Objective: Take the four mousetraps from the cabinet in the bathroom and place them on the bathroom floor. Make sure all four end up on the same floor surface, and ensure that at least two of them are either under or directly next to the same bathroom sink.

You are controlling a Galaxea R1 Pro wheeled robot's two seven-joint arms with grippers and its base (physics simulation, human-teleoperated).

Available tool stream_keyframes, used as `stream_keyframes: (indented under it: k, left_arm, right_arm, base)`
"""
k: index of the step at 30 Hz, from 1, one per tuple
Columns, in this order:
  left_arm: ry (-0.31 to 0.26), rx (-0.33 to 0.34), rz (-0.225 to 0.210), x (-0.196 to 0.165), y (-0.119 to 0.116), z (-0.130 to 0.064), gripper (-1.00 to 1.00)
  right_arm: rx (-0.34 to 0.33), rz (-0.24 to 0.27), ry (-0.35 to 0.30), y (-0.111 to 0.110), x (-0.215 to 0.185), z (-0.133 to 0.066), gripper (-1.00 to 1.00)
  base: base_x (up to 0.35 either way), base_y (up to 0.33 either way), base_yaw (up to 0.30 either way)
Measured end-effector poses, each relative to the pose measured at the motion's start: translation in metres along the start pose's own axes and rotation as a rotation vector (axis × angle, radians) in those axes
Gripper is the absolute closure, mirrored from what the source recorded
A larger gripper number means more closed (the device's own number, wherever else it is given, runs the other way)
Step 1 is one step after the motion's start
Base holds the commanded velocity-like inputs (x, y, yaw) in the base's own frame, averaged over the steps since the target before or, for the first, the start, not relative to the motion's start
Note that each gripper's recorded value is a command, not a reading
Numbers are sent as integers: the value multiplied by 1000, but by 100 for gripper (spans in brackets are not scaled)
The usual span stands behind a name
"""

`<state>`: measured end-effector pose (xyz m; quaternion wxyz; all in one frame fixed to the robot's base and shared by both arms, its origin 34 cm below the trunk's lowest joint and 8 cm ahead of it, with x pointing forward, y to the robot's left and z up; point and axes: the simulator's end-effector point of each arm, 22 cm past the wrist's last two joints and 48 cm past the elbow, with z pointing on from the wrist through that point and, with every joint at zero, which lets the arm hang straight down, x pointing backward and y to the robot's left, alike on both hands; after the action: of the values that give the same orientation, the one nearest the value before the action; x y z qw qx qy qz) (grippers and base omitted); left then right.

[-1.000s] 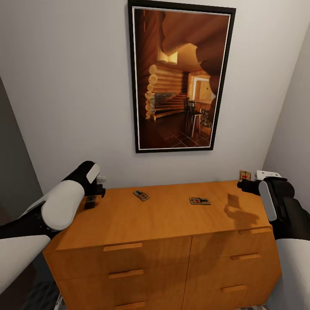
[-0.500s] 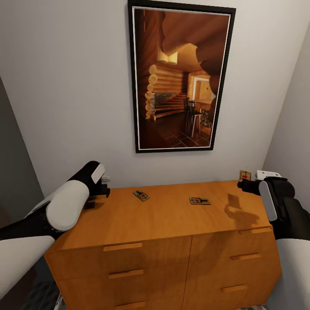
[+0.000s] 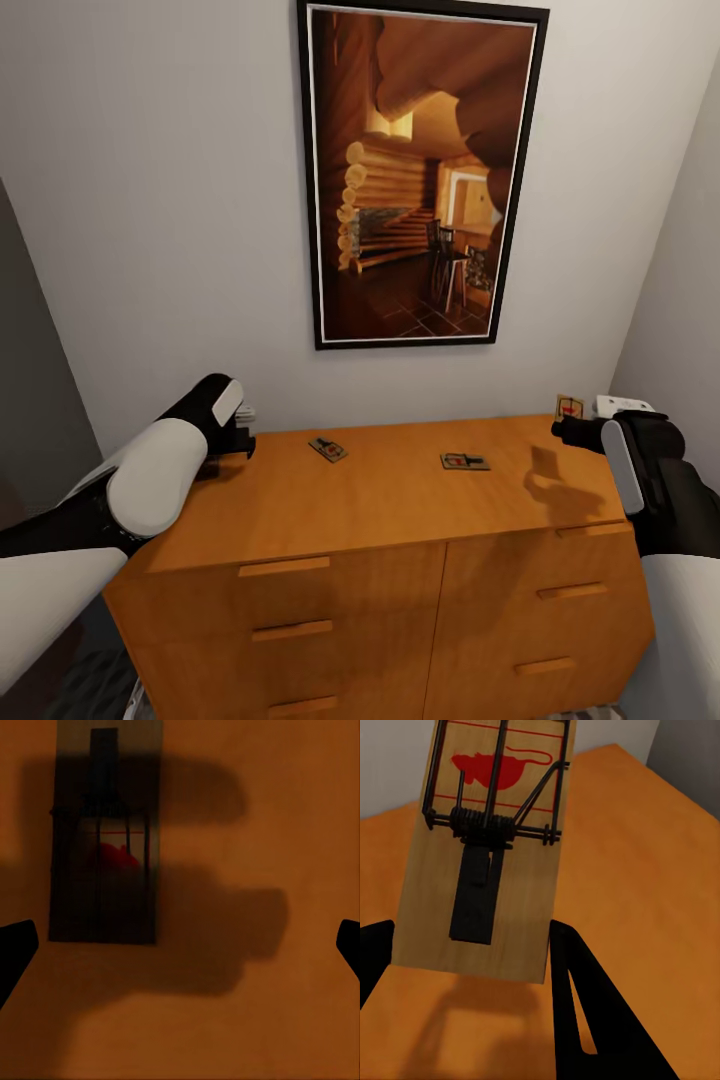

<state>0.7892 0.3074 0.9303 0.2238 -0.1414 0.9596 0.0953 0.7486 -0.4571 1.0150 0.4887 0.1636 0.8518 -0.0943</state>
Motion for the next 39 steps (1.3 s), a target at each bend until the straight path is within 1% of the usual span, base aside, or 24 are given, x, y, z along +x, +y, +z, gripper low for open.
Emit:
stream_keyframes:
  k: [3, 29, 39]
  left_arm:
    - [-2, -1, -3, 2, 1, 4, -100]
    - [-11, -11, -22, -3, 12, 4, -100]
    - [-13, -15, -29, 4, 16, 20, -100]
  right_arm:
    - [0, 0, 0, 0, 5, 2, 100]
    - [0, -1, 0, 0, 5, 2, 100]
    - [0, -1, 0, 0, 21, 10, 100]
  base:
    - [0, 0, 0]
    - [0, 0, 0]
    - [0, 0, 0]
